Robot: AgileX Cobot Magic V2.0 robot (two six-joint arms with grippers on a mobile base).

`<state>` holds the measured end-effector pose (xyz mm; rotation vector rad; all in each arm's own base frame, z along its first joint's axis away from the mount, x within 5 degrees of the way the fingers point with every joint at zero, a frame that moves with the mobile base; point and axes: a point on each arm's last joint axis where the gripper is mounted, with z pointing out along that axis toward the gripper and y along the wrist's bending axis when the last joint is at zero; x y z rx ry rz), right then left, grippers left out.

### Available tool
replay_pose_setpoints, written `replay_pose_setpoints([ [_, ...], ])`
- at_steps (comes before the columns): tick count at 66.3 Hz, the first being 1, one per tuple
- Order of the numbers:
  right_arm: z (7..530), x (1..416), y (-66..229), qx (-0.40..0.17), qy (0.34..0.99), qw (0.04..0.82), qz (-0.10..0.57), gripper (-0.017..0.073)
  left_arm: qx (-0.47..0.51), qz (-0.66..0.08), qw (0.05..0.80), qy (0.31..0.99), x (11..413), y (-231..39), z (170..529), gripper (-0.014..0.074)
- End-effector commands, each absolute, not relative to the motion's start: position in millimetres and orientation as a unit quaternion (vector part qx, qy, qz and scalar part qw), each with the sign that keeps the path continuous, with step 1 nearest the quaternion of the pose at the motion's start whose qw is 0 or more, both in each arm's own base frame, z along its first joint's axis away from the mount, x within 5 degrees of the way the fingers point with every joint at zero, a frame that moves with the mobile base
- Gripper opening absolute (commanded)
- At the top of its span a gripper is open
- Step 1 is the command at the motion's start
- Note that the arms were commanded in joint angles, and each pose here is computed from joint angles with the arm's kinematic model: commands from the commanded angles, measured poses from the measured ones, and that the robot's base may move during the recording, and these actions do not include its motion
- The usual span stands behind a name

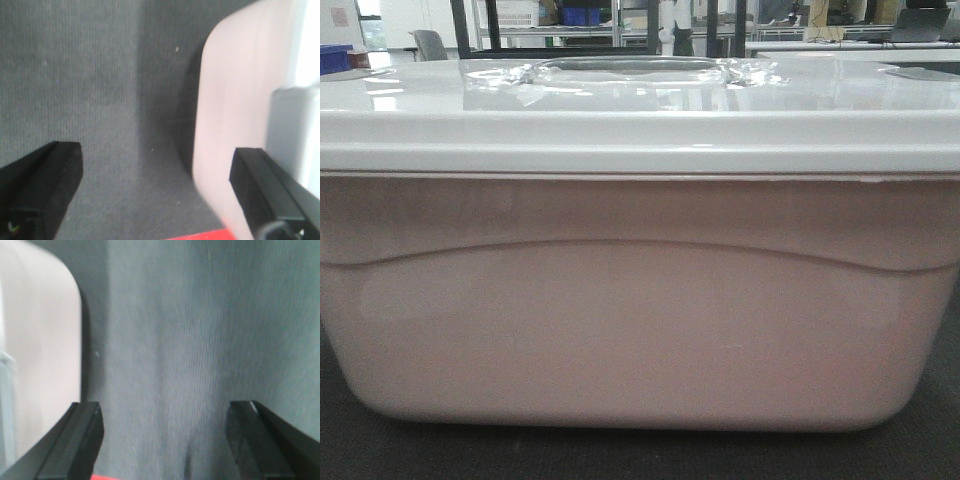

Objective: Grab white bin and place on right shelf
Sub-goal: 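Close both grippers on the grey side handles of the white bin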

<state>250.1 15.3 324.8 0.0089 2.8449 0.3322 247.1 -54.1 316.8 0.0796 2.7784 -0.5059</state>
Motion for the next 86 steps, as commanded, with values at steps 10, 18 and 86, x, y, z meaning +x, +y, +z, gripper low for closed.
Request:
replay_pose_setpoints([
  [10,366,249,22,0.001,0.967,0.199,0.16,0.0605,0.016,-0.225,0.219,0.949,245,-53,367,0.0449],
  [18,377,250,22,0.001,0.958,0.213,0.192,0.0605,0.034,-0.248,0.233,0.94,243,-50,383,0.0449],
  [86,320,239,12,0.015,0.866,0.195,0.461,0.0599,0.043,-0.529,0.218,0.819,237,-46,311,0.0449],
])
